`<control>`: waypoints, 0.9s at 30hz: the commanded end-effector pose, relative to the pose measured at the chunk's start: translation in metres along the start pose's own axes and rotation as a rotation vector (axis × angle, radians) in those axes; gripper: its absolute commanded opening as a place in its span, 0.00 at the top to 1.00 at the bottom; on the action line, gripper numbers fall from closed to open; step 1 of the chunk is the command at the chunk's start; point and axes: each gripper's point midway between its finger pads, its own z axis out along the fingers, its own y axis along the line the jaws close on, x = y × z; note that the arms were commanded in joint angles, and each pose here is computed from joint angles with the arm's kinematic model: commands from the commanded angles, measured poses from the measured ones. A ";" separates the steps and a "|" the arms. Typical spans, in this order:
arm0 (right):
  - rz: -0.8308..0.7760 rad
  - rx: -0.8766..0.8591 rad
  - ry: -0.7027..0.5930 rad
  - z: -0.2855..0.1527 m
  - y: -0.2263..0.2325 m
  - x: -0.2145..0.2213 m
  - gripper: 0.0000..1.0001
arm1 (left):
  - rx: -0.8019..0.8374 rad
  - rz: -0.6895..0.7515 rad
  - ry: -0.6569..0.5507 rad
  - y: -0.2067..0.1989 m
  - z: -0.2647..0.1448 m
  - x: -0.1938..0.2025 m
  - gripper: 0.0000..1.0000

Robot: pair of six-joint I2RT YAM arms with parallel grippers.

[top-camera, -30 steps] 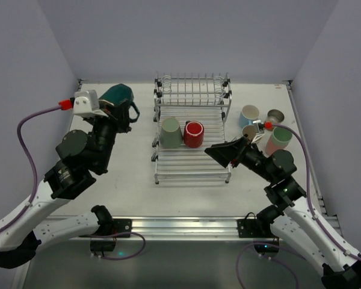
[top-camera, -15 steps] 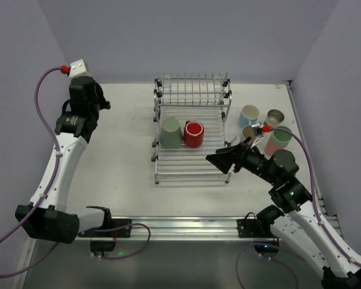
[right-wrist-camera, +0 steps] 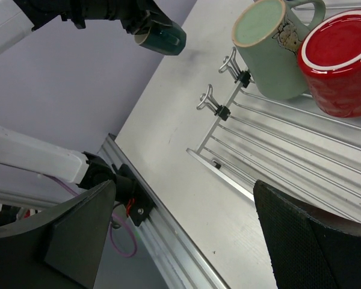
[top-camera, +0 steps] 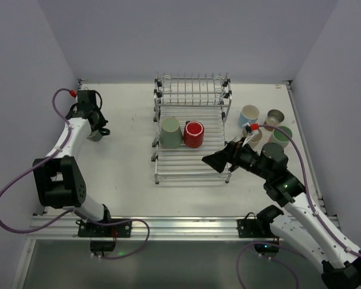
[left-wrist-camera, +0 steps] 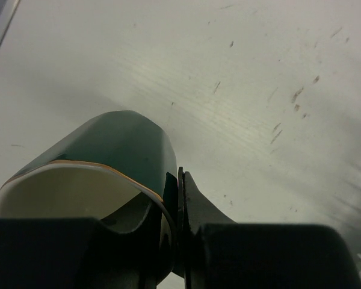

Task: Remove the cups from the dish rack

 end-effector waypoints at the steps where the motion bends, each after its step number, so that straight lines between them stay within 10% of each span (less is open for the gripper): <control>1: -0.034 -0.012 0.000 -0.001 0.006 -0.005 0.01 | 0.051 0.009 -0.043 -0.010 0.010 -0.016 1.00; 12: -0.027 0.023 0.025 0.003 -0.005 0.003 0.01 | -0.011 0.079 0.076 0.005 0.054 0.011 1.00; 16: -0.035 0.043 0.027 0.005 -0.008 -0.001 0.01 | -0.018 0.082 0.072 0.006 0.055 0.010 0.72; 27: -0.177 0.217 0.005 0.017 -0.048 -0.011 0.01 | 0.060 0.064 -0.041 -0.009 0.021 -0.030 0.36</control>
